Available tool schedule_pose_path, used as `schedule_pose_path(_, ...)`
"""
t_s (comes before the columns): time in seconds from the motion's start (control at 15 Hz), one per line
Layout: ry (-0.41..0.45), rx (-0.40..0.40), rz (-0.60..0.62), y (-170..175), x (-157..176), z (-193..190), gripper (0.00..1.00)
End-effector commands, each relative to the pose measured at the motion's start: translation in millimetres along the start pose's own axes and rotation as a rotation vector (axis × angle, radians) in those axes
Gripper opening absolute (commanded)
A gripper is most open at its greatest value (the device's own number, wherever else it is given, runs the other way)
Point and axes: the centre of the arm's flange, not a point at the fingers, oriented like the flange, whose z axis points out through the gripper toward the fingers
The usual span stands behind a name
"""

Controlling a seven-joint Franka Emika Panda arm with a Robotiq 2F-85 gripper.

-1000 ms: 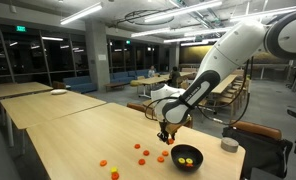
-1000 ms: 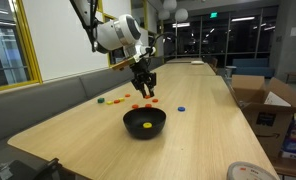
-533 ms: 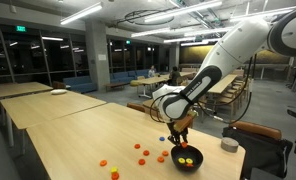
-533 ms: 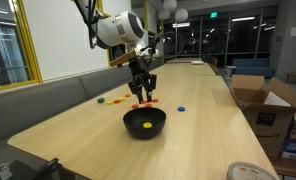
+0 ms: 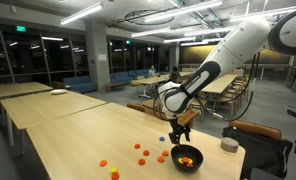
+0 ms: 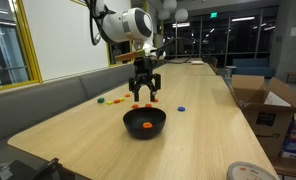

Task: Put the circles inside the black bowl.

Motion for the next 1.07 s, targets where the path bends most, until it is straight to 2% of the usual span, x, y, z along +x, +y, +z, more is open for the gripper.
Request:
schedule_pose_path(0.0,0.021,0.069,0.011,14.4,-13.5,-10.1,1.0)
schedule_pose_path(0.2,0.079,0.109,0.053,28.6,-43.2,-21.1,1.0)
schedule_pose_path(0.53,0.13,0.23,0.048,56.4,-120.3,-44.3,1.0)
schedule_pose_path(1.0,0.203,0.268,0.044,94.2,-221.9,-72.9,1.0)
